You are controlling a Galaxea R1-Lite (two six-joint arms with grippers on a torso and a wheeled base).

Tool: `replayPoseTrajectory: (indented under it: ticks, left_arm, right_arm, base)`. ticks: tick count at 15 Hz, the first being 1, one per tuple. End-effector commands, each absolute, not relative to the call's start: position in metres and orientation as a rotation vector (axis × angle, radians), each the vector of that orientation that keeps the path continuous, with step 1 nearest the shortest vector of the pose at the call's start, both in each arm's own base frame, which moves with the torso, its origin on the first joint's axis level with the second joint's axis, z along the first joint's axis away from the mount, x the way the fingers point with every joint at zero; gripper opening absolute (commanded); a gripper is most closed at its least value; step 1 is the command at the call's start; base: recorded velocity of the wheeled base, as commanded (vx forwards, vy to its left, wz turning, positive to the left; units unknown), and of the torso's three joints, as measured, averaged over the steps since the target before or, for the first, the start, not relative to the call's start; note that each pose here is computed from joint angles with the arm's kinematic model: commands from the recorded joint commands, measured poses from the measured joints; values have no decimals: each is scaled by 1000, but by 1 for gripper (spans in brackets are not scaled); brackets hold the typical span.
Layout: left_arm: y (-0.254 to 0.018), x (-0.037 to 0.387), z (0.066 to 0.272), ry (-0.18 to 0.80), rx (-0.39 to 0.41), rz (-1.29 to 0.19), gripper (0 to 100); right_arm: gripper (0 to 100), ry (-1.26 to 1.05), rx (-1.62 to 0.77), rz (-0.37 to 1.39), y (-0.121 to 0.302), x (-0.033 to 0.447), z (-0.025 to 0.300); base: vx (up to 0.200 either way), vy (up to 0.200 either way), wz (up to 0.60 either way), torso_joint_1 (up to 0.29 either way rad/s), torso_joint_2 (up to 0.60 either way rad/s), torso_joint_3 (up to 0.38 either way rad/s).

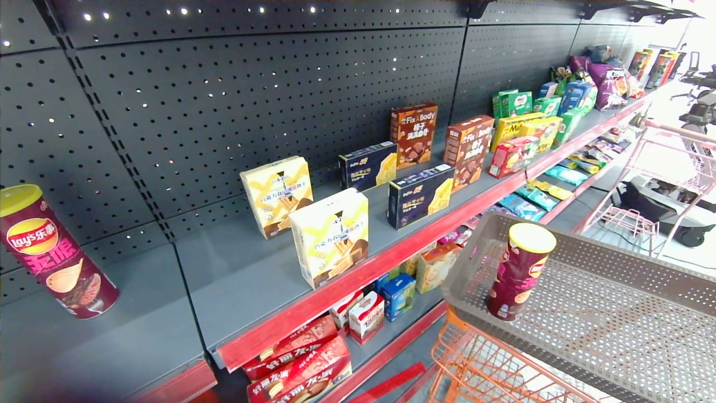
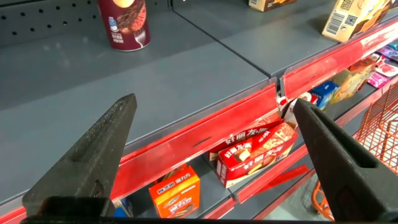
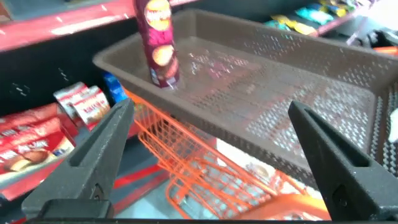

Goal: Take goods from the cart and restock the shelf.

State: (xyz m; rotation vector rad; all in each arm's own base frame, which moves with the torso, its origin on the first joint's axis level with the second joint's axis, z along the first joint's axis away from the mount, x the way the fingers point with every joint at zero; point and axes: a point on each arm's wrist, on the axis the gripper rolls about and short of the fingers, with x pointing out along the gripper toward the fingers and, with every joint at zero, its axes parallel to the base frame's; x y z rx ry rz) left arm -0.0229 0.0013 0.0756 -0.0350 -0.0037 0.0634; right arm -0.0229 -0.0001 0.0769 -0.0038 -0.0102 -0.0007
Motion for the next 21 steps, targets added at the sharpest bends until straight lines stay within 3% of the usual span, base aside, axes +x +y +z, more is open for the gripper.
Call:
replayPoseTrajectory:
  ticks: [1, 2, 5, 8, 13, 16, 18, 21]
  left_arm:
    - [1, -23, 76, -3, -35, 64, 100]
    - [1, -23, 76, -3, -35, 64, 100]
    - [1, -23, 76, -3, -35, 64, 100]
    - [1, -23, 76, -3, -35, 64, 100]
    - [1, -23, 76, -3, -35, 64, 100]
    - [1, -23, 76, -3, -35, 64, 100]
    - [1, -23, 76, -3, -35, 64, 100]
    - [1, -23, 76, -3, -35, 64, 100]
  right_arm:
    - [100, -101, 17, 55, 1, -29, 99]
    - [100, -178, 47, 211, 3, -37, 139]
    - [100, -179, 43, 142, 5, -48, 181]
    - [100, -12, 60, 103, 6, -67, 247]
    - [100, 177, 24, -50, 4, -37, 248]
    - [100, 324, 28, -72, 1, -3, 221]
    - [100, 519, -6, -182, -5, 37, 188]
    - [100, 509, 33, -85, 2, 85, 176]
  base:
    - [0, 0, 0, 0, 0, 0]
    - [0, 0, 0, 0, 0, 0]
    - [0, 0, 0, 0, 0, 0]
    - [0, 0, 0, 0, 0, 0]
    - [0, 0, 0, 0, 0, 0]
    - [0, 0, 0, 0, 0, 0]
    - [0, 0, 0, 0, 0, 0]
    - [0, 0, 0, 0, 0, 0]
